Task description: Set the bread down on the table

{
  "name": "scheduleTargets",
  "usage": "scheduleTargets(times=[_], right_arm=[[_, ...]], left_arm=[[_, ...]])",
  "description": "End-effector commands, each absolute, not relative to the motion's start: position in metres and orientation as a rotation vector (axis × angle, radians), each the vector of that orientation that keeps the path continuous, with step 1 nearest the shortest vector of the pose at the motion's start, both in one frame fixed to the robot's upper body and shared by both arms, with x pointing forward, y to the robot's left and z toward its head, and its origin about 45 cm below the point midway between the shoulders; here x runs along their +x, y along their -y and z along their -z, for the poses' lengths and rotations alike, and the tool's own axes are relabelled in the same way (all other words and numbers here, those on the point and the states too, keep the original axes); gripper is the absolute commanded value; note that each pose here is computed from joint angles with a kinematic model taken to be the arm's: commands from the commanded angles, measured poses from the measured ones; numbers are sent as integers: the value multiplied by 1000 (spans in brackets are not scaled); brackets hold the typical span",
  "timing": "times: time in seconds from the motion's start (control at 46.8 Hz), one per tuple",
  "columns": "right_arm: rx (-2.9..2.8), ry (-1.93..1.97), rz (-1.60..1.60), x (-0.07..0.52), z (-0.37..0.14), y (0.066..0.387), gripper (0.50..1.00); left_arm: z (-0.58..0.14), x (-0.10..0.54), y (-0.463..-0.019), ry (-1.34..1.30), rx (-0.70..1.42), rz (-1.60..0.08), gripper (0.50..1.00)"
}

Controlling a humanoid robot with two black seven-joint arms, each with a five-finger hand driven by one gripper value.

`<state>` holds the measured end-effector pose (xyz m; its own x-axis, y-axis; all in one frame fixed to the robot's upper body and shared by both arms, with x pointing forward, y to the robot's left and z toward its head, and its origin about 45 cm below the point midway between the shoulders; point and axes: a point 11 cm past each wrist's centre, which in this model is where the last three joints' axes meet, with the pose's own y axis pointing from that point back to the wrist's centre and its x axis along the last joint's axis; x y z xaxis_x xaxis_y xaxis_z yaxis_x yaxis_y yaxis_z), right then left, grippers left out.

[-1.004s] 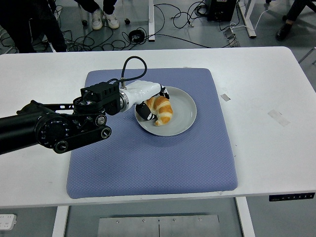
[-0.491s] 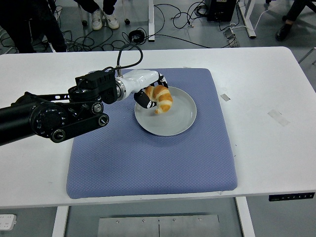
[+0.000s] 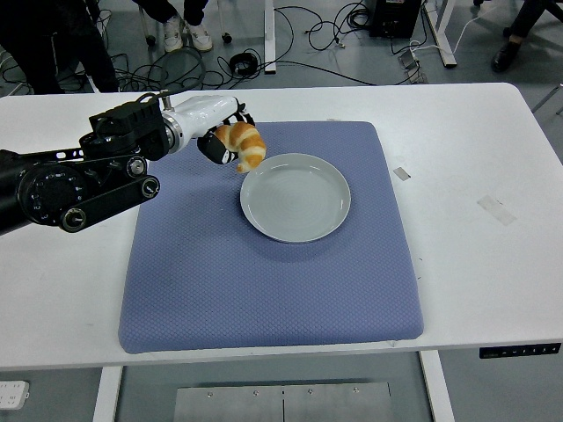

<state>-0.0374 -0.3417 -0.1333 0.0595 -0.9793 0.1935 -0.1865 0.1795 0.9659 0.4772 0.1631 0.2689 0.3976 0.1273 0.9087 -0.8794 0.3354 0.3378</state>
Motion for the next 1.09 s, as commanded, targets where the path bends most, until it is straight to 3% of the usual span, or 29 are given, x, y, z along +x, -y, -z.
scheduleTargets(times=[0.0,0.641,0.684,0.748,0.897,1.068], right_arm=[[1231,1365,921,-37,133,342,1000],[1232,1365,922,-37,133,342,1000],[1231,1365,921,-37,133,342,1000],[1232,1364,920,-37,133,342,1000],[1233,1363,921,-37,133,342,1000],[1233,1363,921,-37,133,342,1000]], left_arm=[[-267,480,-174,925,1028,-811,563],[-237,480,-220,909,1124,-873,570],[-236,480,-220,907,1122,-870,604],[-236,480,-220,906,1119,-871,699],[-236,480,-220,878,1111,-881,842],[-241,482,-219,856,1088,-896,908]])
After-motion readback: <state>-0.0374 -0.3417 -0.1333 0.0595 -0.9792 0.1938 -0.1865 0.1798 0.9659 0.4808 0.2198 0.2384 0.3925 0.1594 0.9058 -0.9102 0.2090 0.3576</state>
